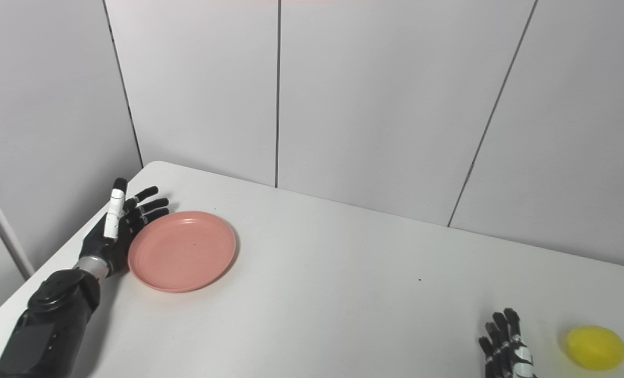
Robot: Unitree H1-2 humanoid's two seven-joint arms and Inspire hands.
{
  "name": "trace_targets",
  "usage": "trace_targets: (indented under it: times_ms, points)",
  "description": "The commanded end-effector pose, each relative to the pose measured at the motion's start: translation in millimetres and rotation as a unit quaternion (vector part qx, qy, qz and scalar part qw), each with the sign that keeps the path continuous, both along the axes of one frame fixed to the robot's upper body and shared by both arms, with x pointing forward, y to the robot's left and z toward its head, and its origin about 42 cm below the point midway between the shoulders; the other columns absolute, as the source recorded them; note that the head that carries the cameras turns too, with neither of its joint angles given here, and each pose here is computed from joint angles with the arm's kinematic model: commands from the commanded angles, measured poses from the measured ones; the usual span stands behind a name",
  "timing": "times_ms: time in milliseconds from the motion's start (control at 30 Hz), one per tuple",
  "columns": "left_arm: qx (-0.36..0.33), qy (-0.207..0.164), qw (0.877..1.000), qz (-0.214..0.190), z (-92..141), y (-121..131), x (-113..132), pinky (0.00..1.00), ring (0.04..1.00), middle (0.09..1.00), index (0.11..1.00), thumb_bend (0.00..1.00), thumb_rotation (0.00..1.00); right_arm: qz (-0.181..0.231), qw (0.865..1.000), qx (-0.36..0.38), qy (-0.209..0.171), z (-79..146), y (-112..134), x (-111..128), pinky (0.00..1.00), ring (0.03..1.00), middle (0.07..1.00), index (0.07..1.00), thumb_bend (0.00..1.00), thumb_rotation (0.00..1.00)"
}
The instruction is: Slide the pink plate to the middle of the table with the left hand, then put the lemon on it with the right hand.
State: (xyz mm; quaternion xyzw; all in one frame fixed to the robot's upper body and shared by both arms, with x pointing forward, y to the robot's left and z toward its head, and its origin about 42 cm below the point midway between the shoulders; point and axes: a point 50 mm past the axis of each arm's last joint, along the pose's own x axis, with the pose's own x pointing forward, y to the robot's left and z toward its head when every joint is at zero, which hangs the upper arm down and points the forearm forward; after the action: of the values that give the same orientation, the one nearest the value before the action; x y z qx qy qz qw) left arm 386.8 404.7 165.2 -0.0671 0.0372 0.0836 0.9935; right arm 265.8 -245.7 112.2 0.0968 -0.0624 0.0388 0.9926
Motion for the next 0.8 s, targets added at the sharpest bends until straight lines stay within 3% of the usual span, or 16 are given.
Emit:
trace_targets:
  times_ms: [0, 400, 767]
  points:
    - [0.006, -0.012, 1.000, -0.013, 11, -3, 4, 0.86, 0.795, 0.767, 0.812, 0.95, 0.97, 0.005, 0.999, 0.016, 0.042, -22, 6, -14, 1.00, 0.997, 0.987, 1.000, 0.64, 1.00]
    - [0.005, -0.014, 1.000, -0.017, 15, -8, -1, 0.84, 0.795, 0.768, 0.812, 0.94, 0.97, 0.007, 0.999, 0.013, 0.039, -23, 6, -13, 1.00, 0.990, 0.980, 1.000, 0.65, 1.00]
    - [0.005, -0.008, 1.000, -0.019, 14, -36, -5, 0.83, 0.788, 0.757, 0.809, 0.99, 0.94, 0.011, 0.999, 0.013, 0.040, -23, 7, -13, 1.00, 0.991, 0.975, 1.000, 0.64, 1.00]
